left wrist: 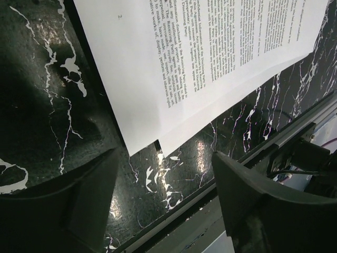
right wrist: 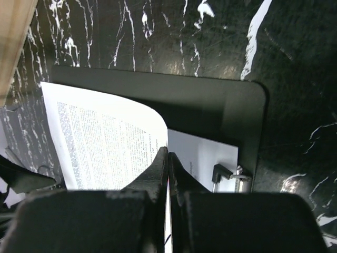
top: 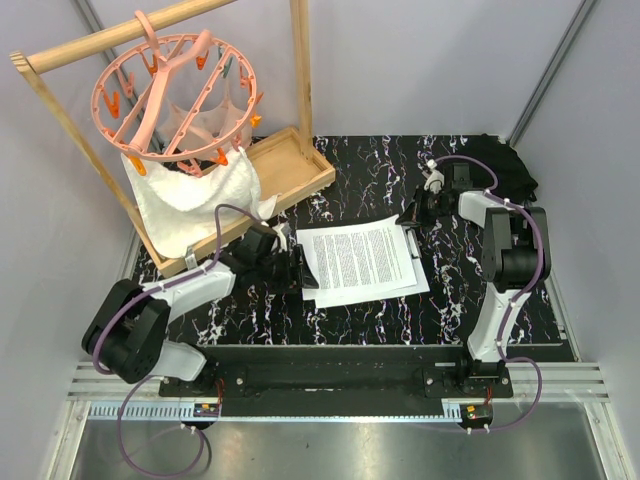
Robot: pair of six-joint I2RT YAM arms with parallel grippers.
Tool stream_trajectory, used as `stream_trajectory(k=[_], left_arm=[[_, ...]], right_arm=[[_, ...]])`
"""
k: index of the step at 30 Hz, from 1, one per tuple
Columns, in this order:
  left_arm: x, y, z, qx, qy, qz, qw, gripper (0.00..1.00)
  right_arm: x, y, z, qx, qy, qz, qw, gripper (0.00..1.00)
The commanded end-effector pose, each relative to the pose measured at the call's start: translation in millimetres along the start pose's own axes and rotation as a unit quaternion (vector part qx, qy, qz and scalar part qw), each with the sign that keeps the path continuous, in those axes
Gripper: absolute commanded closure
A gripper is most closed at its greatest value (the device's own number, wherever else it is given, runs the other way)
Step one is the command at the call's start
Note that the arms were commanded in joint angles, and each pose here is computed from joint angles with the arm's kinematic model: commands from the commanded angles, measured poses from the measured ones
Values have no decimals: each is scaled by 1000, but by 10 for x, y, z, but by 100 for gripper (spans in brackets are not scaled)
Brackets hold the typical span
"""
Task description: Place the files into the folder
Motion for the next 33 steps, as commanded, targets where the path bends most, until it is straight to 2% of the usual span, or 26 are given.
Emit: stream_trajectory(k=[1,8,10,13,15,16,17,18,19,20,22,23,25,27,31,33], left_arm=[[-109,-86,-52,30,-1,-22,999,21],[-146,-197,-74,49,-9,-35,998,20],[-147,-255,-105,53,-4,-40,998,20],[-129,-404,-261,52,27,-48,997,23],[-114,-552,-388,60,43,-58,996,23],[-122,-677,-517,70,56,-74,993,23],[-99,-725,-581,76,63,-77,992,22],[-4,-715,-642,83,68,-66,992,20],[43,-753,-696,91,72,-65,991,20],[63,-883,-818,102,80,-75,989,20],[314,-869,-861,103,79,-48,990,20],[351,-1005,-965,109,85,-57,989,21],[621,-998,-945,100,78,-34,991,26],[804,-1071,-943,93,76,-25,992,27],[956,-1192,-919,91,60,-29,994,25],[1066,-1145,-847,85,48,-9,995,23]], right_arm=[[24,-111,21,-30,9,-3,999,100],[22,-127,6,-33,17,-3,999,98],[11,-162,9,-31,25,-10,999,84],[-20,-225,114,-25,20,-18,999,72],[-125,-292,106,-3,61,-39,997,59],[-209,-367,153,-1,82,-53,995,48],[-359,-360,83,17,139,-66,988,42],[-431,-359,86,16,154,-71,985,38],[-478,-297,53,16,166,-70,983,28],[-614,-304,58,8,189,-95,977,24],[-691,-183,-70,9,220,-100,970,19],[-726,-175,-73,-5,222,-108,969,18],[-699,-69,-161,-11,239,-95,966,19],[-630,-4,-190,-19,250,-81,965,25],[-431,119,-201,-36,255,-47,965,29],[-390,131,-248,-34,267,-45,962,32]])
Point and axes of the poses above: each gripper's point midway between its finger pads, its own x axis out along the fingers, its own z axis along the line the jaws close on, y = z × x, the point moved 4 cm from there along -x, back along the fingers, and after that the axes turned 15 degrees about x, right-handed, at the moved point
